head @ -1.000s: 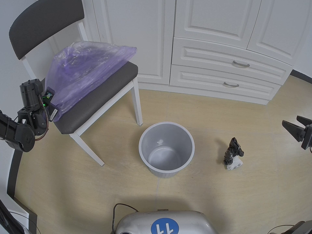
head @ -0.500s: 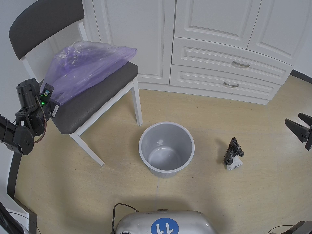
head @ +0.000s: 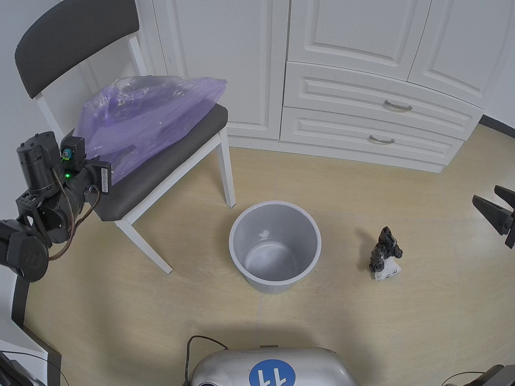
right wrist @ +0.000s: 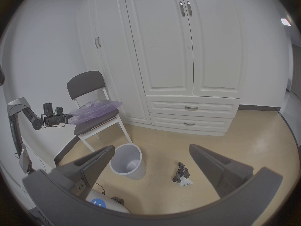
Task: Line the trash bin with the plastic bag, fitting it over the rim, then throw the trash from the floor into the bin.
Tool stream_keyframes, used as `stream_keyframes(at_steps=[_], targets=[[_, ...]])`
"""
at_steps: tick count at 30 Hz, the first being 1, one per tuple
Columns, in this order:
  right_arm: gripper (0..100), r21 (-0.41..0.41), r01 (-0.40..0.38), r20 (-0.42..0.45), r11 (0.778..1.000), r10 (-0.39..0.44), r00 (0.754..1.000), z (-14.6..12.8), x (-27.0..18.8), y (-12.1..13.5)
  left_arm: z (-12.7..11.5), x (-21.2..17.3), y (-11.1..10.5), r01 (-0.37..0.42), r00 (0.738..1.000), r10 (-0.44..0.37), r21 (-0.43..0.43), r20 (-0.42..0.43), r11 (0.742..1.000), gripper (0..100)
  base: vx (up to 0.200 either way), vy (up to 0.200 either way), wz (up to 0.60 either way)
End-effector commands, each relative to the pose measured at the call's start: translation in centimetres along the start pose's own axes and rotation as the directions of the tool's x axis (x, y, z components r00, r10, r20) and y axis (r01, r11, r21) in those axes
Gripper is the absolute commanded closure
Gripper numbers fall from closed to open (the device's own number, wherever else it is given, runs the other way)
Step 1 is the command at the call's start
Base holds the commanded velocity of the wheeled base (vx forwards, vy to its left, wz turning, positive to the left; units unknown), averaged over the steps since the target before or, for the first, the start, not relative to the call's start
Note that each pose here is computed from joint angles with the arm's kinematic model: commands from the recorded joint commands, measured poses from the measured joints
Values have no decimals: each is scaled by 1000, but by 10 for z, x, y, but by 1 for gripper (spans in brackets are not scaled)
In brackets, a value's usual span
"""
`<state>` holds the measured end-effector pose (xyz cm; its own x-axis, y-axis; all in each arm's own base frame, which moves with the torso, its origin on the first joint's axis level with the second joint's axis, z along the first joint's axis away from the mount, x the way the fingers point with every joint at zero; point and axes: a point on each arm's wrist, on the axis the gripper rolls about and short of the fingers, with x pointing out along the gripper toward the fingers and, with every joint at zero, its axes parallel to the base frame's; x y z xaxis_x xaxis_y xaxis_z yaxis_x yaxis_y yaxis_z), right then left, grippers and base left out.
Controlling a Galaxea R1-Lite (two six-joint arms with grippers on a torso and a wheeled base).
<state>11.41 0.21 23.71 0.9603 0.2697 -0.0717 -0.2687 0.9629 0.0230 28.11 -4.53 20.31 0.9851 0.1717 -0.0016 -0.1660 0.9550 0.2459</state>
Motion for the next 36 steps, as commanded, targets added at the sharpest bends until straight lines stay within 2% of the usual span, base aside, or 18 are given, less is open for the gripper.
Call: stream_keyframes(at_steps=[1, 2, 5, 9, 12, 13, 15, 21, 22, 27, 29, 32, 36], targets=[[0, -2, -3, 3, 1000, 3, 1000, -1, -3, 2, -2, -23, -7, 93, 996, -92, -92, 14, 991, 100, 0, 0, 0], [0, -3, -14, -3, 1000, 14, 1000, -2, -3, 3, -7, -24, -10, 119, 993, -120, -137, 0, 983, 100, 0, 0, 0], [0, -7, -32, -12, 999, 32, 999, -2, 0, 4, -7, -26, -16, 149, 989, -151, -195, 4, 969, 100, 0, 0, 0], [0, -4, -54, -27, 999, 54, 998, -4, 5, 5, -7, -27, -19, 160, 987, -163, -211, 4, 964, 100, 0, 0, 0], [0, -4, -93, -37, 996, 93, 995, -6, 7, 10, -7, -33, -22, 176, 984, -180, -238, 3, 955, 100, 0, 0, 0], [0, -6, -99, -39, 995, 99, 994, -6, 7, 12, -6, -35, -25, 190, 981, -194, -267, 10, 945, 100, 0, 0, 0], [0, -9, -83, -38, 997, 82, 996, -5, 8, 12, -5, -39, -29, 209, 977, -214, -276, 13, 938, 100, 0, 0, 0], [0, -11, -87, -50, 996, 87, 995, -6, 11, 16, -23, -38, -39, 219, 968, -243, -277, -55, 935, 100, 0, 0, 0], [0, -11, -92, -56, 996, 91, 994, -7, 13, 18, -25, -35, -46, 233, 965, -257, -276, -56, 932, 100, 0, 0, 0], [0, -21, -79, -61, 997, 78, 995, -7, 16, 25, -13, -40, -58, 295, 955, -292, -289, 54, 911, 100, 0, 0, 0], [0, -24, -76, -57, 997, 75, 996, -5, 17, 27, -12, -42, -60, 312, 950, -307, -281, 64, 908, 100, 0, 0, 0], [0, -29, -110, -55, 994, 108, 993, 6, 30, 34, -6, -45, -60, 353, 935, -340, -234, 96, 906, 100, 0, 0, 0], [0, -29, -151, -65, 988, 148, 987, 9, 39, 40, -3, -51, -63, 376, 926, -360, -224, 110, 899, 100, 0, 0, 0]])
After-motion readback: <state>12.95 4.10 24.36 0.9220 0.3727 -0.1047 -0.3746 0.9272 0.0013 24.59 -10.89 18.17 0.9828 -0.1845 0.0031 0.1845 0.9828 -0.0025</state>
